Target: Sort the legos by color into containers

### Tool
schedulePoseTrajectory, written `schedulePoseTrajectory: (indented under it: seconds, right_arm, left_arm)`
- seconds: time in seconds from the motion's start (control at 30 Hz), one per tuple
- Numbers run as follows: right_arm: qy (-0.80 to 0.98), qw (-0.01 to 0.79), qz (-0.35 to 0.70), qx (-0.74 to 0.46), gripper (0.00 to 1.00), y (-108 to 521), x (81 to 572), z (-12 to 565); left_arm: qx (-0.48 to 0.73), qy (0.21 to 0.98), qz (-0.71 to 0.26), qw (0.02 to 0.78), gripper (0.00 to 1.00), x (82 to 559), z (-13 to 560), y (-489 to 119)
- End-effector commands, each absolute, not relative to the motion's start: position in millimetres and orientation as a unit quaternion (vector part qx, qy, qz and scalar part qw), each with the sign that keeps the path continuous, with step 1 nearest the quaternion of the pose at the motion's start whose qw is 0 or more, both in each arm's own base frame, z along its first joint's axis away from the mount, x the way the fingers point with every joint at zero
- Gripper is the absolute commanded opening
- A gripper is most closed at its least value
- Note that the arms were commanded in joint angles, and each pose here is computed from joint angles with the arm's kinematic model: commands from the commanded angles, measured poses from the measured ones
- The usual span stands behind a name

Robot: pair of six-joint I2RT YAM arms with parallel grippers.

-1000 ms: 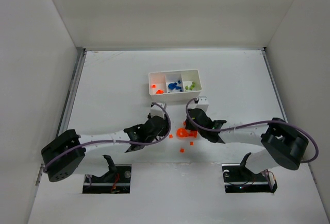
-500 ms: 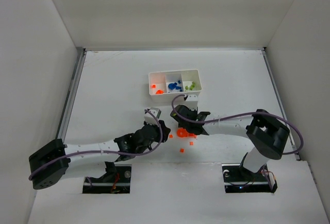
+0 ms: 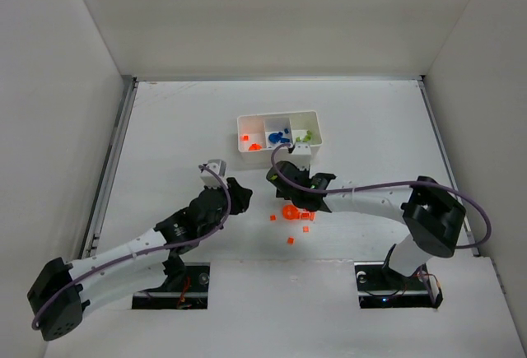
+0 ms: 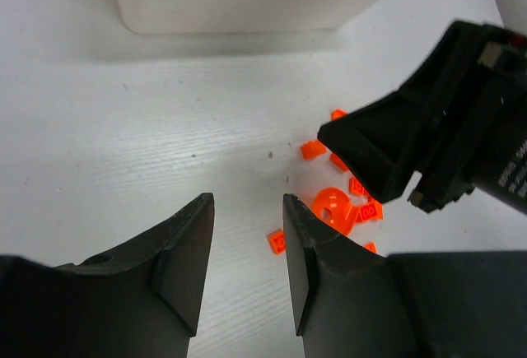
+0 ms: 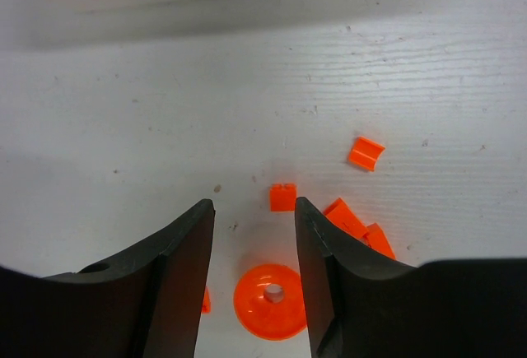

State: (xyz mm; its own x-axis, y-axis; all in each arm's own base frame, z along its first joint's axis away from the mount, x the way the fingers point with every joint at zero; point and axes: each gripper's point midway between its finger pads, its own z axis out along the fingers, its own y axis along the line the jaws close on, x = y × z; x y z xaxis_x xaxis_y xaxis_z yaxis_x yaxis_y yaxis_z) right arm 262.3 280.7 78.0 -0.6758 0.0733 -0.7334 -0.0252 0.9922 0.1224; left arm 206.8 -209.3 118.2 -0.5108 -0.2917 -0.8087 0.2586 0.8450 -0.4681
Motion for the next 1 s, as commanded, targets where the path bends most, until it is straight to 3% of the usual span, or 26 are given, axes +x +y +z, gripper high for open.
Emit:
schedulePoseTrajectory:
  seconds: [0.0, 0.37, 0.7, 0.97]
  right_arm:
    - [0.907, 0.412, 0.088, 0.018, 0.5, 296.5, 269.2, 81.8]
    - [0.914, 0.403, 0.033, 0.041, 0.47, 271.7, 277.3, 41.4]
    - [0.919, 0.387, 0.067, 0.029, 0.42, 276.5, 270.5, 26.2]
    - [0.913, 0.399, 0.082, 0.024, 0.22, 275.8, 269.2, 40.9]
  left_arm:
    - [-0.034, 0.829, -0.279, 0.484, 0.36, 210.6, 114.1, -198.1]
    - [-0.013, 0.839, -0.306, 0.449, 0.35, 190.7, 104.9, -213.9]
    - [0.006, 0.861, -0.271, 0.431, 0.35, 181.6, 84.8, -217.8]
    - [0.026, 0.868, -0.253, 0.426, 0.35, 184.7, 83.6, -231.2]
